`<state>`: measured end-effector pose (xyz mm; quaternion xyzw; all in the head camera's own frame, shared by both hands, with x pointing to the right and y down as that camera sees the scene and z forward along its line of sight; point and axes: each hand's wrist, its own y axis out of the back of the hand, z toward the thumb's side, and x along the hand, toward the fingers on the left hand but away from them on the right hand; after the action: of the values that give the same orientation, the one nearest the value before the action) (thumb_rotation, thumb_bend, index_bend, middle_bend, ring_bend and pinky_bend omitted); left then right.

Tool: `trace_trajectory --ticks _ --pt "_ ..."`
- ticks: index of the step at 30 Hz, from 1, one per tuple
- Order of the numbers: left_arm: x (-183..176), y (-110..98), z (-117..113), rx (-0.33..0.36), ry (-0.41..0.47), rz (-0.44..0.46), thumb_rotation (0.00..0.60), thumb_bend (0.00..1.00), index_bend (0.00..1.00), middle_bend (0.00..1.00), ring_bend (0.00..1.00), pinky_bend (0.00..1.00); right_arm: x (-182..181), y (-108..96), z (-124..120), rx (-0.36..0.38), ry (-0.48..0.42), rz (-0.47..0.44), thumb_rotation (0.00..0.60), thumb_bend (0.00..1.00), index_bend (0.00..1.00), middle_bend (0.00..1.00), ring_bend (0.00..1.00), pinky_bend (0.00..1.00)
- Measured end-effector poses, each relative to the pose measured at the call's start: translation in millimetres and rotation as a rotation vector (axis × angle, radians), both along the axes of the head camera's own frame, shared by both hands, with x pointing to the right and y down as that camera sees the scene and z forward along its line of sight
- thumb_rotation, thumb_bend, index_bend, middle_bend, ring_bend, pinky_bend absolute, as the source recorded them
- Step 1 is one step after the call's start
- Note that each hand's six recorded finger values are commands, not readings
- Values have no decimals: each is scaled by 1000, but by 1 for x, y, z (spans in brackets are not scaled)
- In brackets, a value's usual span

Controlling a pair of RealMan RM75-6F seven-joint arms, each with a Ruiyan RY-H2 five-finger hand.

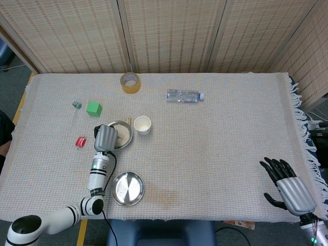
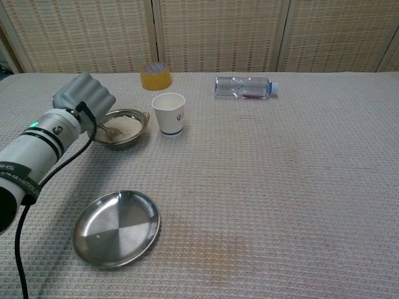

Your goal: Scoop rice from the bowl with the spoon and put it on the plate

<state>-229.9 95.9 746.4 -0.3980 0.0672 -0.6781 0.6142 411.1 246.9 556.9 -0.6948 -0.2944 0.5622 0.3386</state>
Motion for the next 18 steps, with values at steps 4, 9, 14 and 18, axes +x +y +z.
trace_trajectory --ticks 4,9,14,18 --pt "-7 -5 -4 -43 52 -62 600 392 699 1000 1000 1000 0 0 0 1 1 1 600 185 0 0 0 0" --pt "-13 -11 -11 -76 112 -108 600 391 701 1000 1000 1000 0 1 0 0 1 -1 600 186 0 0 0 0" --pt "-16 -17 -19 -86 149 -140 600 390 701 1000 1000 1000 0 1 0 -2 2 0 600 185 0 0 0 0" --pt "-18 -24 -25 -83 162 -158 600 391 701 1000 1000 1000 -1 1 0 -3 1 -3 600 186 0 0 0 0"
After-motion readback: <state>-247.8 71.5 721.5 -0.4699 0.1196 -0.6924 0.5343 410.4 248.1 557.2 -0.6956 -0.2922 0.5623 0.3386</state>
